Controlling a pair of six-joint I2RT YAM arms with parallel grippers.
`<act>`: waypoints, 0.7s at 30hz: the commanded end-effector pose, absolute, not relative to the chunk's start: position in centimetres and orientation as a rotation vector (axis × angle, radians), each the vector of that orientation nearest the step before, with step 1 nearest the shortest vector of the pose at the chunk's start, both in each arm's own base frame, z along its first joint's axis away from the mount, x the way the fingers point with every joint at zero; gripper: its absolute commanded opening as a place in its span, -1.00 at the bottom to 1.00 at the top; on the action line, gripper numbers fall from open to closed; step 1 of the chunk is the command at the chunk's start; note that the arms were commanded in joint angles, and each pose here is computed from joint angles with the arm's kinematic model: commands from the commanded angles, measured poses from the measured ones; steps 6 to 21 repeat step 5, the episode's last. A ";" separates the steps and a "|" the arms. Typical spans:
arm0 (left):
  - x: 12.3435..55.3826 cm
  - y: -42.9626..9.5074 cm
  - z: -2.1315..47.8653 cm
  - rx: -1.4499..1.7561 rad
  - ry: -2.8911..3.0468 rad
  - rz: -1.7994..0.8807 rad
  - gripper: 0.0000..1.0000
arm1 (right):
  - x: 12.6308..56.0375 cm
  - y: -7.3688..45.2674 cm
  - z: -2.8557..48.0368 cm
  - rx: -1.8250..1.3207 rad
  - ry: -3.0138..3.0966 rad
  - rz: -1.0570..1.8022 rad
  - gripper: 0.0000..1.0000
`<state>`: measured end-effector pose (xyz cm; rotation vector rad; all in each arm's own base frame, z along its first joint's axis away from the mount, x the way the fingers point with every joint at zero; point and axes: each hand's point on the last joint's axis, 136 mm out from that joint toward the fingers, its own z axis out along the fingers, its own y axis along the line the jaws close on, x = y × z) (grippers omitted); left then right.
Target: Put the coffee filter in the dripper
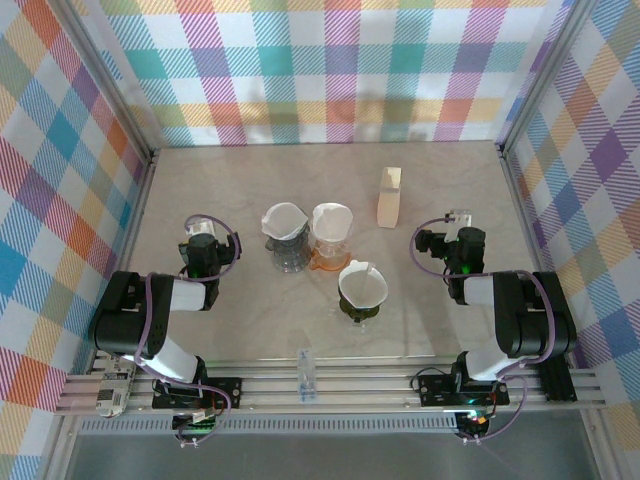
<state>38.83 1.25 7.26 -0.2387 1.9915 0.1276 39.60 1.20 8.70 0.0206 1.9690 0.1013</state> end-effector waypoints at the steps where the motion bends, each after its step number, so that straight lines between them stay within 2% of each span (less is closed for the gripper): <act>1: 39.3 0.9 8.2 -0.220 1.957 0.122 1.00 | 39.8 1.4 9.1 0.005 1.945 0.102 0.98; 21: 39.3 1.0 8.3 -0.222 1.953 0.122 1.00 | 39.8 1.4 9.1 0.007 1.945 0.101 0.98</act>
